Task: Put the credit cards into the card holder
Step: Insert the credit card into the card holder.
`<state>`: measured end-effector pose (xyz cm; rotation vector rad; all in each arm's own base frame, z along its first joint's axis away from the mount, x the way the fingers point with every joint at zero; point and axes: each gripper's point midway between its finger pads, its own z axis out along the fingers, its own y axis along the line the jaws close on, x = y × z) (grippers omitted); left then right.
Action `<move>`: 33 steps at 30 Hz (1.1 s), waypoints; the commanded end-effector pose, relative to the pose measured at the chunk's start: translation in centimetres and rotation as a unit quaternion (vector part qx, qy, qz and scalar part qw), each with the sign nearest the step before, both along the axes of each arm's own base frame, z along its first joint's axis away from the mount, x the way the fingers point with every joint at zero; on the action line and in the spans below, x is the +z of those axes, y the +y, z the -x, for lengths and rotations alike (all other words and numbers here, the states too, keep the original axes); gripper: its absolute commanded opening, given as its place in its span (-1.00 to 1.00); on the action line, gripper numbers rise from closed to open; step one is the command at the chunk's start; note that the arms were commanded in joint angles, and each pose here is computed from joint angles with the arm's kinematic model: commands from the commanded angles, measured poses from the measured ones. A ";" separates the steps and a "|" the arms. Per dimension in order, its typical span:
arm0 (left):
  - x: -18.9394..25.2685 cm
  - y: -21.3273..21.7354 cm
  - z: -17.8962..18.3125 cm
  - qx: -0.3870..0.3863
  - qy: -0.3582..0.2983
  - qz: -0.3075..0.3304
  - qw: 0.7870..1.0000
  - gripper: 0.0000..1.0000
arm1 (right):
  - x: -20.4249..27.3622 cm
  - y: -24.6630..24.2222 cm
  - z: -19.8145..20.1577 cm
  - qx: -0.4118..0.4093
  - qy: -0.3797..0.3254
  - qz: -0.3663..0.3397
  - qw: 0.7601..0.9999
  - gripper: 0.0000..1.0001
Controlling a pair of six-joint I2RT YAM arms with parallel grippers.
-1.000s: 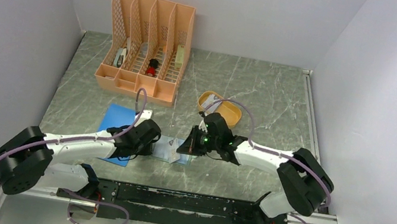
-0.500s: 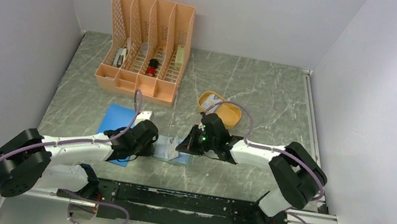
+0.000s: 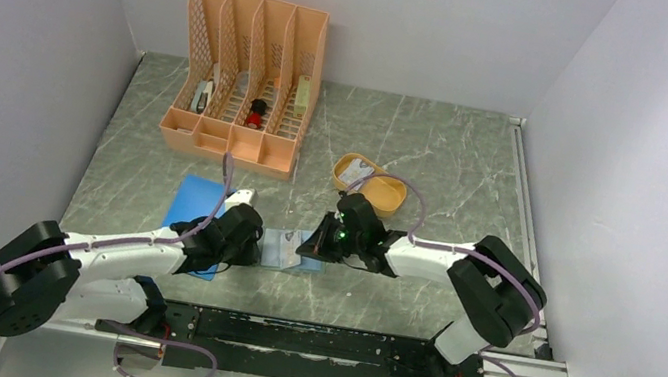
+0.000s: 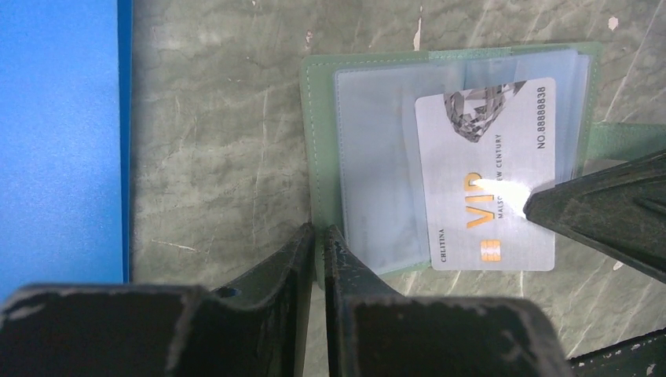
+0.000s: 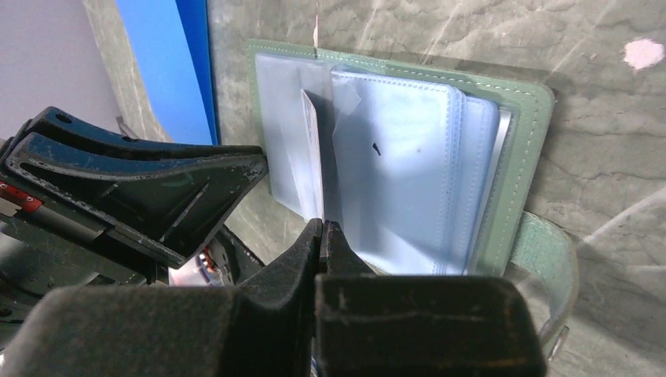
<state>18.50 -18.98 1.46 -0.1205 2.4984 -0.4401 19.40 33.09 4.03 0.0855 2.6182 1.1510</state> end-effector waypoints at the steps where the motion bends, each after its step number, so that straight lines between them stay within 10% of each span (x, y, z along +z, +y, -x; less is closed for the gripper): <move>1: -1.7 1.2 1.8 -0.006 0.036 -0.019 0.999 -0.68 | -0.5 -1.1 -0.3 -0.024 -0.012 0.026 0.999 -1.00; 33: -1.9 1.1 2.0 -0.011 0.040 -0.015 0.999 -0.69 | -0.8 0.9 -0.1 -0.008 -0.019 -0.006 1.000 -1.00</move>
